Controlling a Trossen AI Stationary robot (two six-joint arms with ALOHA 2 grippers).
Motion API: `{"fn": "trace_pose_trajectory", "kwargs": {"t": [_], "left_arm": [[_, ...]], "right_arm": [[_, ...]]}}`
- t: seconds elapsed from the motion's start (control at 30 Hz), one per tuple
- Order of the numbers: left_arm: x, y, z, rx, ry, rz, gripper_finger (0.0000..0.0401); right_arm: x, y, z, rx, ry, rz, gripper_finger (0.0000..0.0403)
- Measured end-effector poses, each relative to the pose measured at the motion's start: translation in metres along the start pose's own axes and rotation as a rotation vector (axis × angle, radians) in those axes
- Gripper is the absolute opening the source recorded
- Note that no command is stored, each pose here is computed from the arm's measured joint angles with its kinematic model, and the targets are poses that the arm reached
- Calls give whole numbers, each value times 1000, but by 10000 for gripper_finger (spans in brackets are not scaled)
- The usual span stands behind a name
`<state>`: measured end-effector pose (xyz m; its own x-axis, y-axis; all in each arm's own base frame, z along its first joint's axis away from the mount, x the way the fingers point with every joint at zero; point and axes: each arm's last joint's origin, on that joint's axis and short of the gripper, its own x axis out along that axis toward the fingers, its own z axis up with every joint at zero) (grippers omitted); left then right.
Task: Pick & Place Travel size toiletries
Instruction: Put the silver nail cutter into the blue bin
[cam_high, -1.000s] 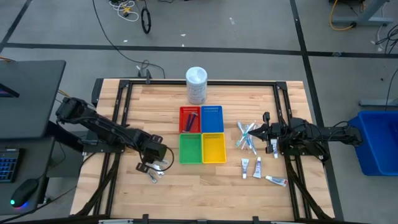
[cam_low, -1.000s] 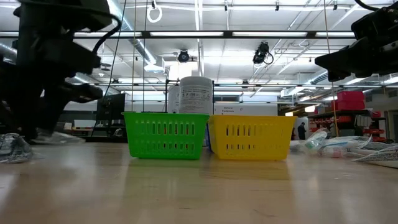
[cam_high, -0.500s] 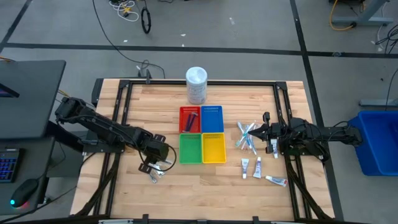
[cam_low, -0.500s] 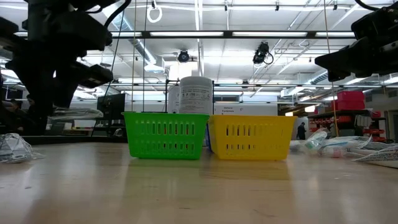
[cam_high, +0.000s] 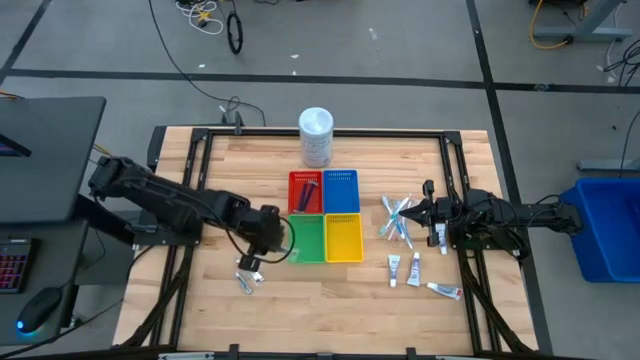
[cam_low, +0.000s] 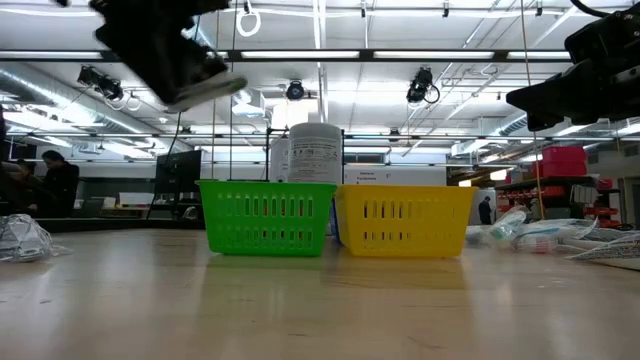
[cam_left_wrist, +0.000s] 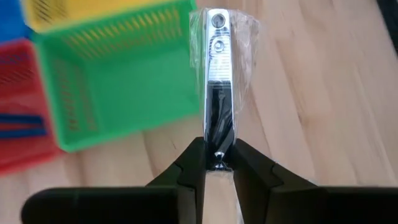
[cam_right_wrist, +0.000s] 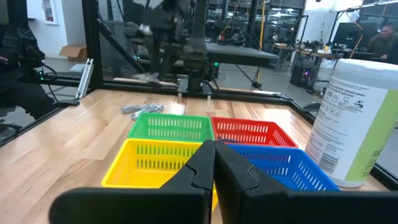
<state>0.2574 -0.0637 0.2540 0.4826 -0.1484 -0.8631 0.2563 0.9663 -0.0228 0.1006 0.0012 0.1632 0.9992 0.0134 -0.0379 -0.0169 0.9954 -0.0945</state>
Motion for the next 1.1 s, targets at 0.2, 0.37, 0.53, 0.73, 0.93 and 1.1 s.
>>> {"fn": "trace_pose_trajectory", "kwargs": {"t": [0.2,0.37,0.53,0.73,0.93,1.1], "left_arm": [[-15,15,16,-43,-69,51,69],[-18,25,19,-68,-96,72,64],[-20,37,22,-107,-139,98,68],[-24,62,24,-184,-198,143,65],[-28,86,21,-234,-230,194,67],[-31,100,17,-294,-237,223,66]], "right_arm": [[0,0,0,0,0,0,13],[0,0,0,0,0,0,14],[0,0,0,0,0,0,13],[0,0,0,0,0,0,13],[0,0,0,0,0,0,13],[0,0,0,0,0,0,14]]}}
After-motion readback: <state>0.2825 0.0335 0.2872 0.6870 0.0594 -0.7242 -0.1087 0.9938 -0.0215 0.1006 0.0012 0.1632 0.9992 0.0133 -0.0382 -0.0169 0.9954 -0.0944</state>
